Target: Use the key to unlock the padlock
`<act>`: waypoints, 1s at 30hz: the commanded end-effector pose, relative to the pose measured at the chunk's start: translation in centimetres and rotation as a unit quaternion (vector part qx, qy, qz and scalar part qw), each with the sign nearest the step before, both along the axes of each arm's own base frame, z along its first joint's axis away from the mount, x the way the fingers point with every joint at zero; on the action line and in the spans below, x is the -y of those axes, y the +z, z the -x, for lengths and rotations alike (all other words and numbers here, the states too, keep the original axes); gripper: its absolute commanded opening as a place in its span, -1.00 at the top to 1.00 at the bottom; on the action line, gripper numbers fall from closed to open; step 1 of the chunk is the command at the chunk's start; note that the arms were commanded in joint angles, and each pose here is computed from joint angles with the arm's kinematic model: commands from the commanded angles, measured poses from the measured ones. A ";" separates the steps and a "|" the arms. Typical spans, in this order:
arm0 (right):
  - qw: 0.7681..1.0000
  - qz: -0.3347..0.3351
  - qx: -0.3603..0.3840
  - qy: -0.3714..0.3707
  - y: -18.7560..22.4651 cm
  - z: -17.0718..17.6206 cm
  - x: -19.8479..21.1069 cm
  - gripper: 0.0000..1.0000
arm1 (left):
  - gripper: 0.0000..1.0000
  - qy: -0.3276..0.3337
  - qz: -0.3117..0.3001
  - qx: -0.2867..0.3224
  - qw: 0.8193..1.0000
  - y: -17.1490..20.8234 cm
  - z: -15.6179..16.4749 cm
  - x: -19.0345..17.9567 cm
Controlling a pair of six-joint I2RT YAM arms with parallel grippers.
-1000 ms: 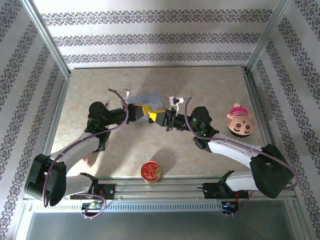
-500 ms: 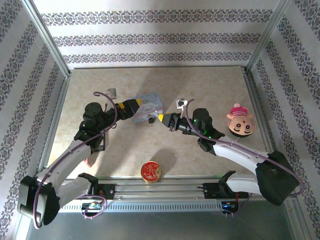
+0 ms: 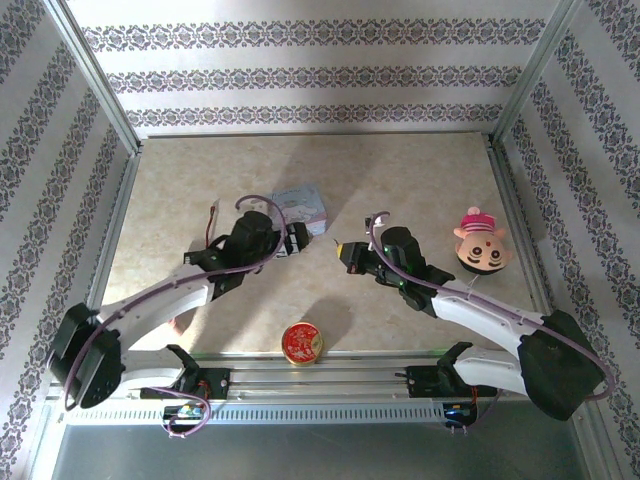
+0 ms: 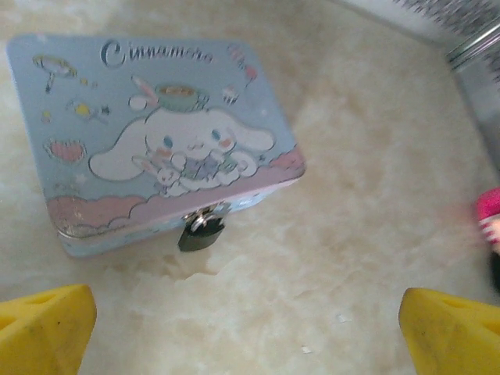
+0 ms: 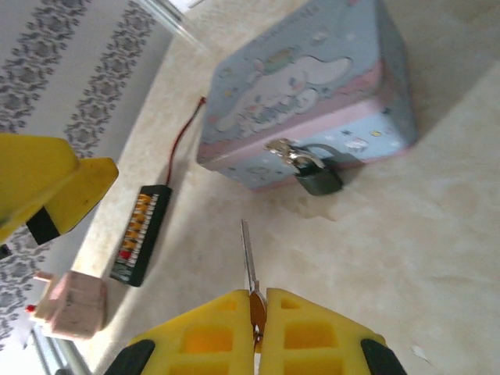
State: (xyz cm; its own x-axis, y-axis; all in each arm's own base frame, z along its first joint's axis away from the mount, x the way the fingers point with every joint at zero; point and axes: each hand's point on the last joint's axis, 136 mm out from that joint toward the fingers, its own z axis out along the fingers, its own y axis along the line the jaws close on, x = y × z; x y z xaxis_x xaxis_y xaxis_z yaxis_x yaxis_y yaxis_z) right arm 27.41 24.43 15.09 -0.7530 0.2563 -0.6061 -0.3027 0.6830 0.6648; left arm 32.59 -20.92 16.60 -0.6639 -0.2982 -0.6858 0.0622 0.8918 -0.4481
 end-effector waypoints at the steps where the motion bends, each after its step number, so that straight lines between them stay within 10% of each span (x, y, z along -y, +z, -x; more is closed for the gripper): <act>1: 0.999 0.029 -0.001 -0.018 -1.2 0.3 1.4 1.00 | -0.99 0.017 -0.039 -0.019 0.999 -1.5 -0.2 0.2; 30: 0.997 0.055 0.002 -0.052 -2.6 1.3 4.1 1.00 | -0.51 0.047 -0.246 -0.064 0.966 -12.5 -6.4 2.1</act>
State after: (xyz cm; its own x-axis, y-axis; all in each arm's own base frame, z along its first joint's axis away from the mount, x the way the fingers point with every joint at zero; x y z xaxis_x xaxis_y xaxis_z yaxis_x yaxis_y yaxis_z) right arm 25.82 20.55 12.49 -0.7315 0.2802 -0.6216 -0.2171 0.7685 0.6019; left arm 38.30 -23.17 3.58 -0.7587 -0.0780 -0.6468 -0.0663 0.9969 -0.0424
